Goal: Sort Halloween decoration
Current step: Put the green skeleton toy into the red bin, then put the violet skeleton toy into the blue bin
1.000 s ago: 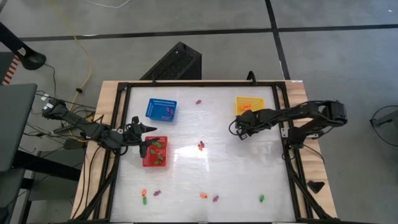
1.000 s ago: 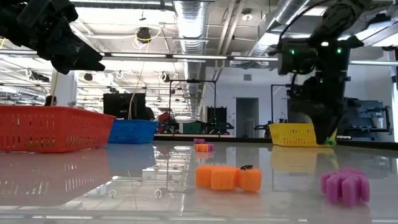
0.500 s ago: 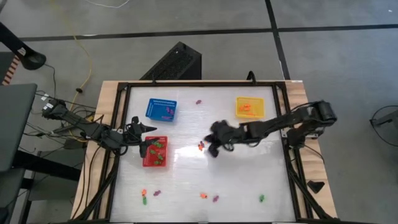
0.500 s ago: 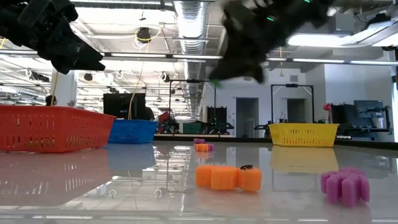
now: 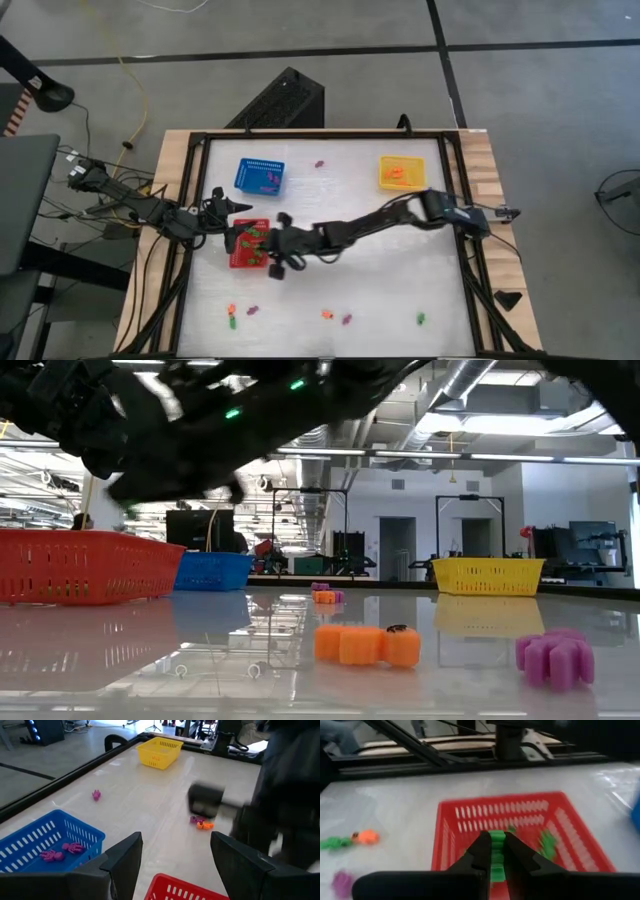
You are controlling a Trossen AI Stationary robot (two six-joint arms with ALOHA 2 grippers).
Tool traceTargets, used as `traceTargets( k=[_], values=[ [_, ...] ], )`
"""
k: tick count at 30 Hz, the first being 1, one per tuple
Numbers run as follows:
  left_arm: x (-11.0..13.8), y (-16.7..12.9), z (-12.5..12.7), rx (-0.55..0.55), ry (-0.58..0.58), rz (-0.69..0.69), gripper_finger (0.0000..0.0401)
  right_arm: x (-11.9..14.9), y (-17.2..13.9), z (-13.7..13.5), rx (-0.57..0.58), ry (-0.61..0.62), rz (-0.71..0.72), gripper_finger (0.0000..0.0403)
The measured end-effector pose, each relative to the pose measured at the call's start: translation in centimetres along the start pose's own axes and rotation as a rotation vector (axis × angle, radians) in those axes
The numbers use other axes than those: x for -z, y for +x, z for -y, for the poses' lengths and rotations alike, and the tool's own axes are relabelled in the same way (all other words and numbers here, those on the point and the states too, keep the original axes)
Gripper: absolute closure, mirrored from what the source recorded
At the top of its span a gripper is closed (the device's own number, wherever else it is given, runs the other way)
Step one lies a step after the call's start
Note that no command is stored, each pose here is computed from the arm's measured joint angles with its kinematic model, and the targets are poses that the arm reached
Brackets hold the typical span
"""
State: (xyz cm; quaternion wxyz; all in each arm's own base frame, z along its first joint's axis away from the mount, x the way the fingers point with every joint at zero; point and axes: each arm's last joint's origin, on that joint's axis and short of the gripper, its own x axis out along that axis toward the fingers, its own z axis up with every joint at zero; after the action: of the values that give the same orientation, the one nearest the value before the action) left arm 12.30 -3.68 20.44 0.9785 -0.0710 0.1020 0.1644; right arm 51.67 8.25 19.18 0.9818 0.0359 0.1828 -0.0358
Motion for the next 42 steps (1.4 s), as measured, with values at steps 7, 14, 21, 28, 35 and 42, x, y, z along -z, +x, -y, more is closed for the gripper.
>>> traceTargets(
  k=[7,14,21,28,35,42],
  values=[
    [0.0,0.0,0.0,0.009,0.001,-0.004,0.0175,-0.7,3.8,1.0,-0.035,0.011,-0.013,0.0342],
    [0.0,0.0,0.0,0.019,0.024,-0.007,0.0175,-0.6,4.0,1.9,-0.01,0.022,-0.099,0.0283],
    [0.0,0.0,0.0,0.018,0.039,-0.007,0.0175,-3.1,1.5,1.3,-0.03,-0.022,-0.142,0.019],
    [0.1,0.0,0.0,0.016,0.041,-0.01,0.0175,-5.3,-3.1,-2.4,-0.195,-0.15,-0.253,0.0164],
    [0.1,0.0,0.0,0.015,0.043,-0.014,0.0175,-2.4,-6.7,-7.4,-0.292,-0.264,-0.548,0.0177],
    [0.1,0.0,0.0,0.015,0.031,-0.014,0.0175,-0.5,-9.0,-9.6,-0.235,-0.151,-0.754,0.0186]
  ],
)
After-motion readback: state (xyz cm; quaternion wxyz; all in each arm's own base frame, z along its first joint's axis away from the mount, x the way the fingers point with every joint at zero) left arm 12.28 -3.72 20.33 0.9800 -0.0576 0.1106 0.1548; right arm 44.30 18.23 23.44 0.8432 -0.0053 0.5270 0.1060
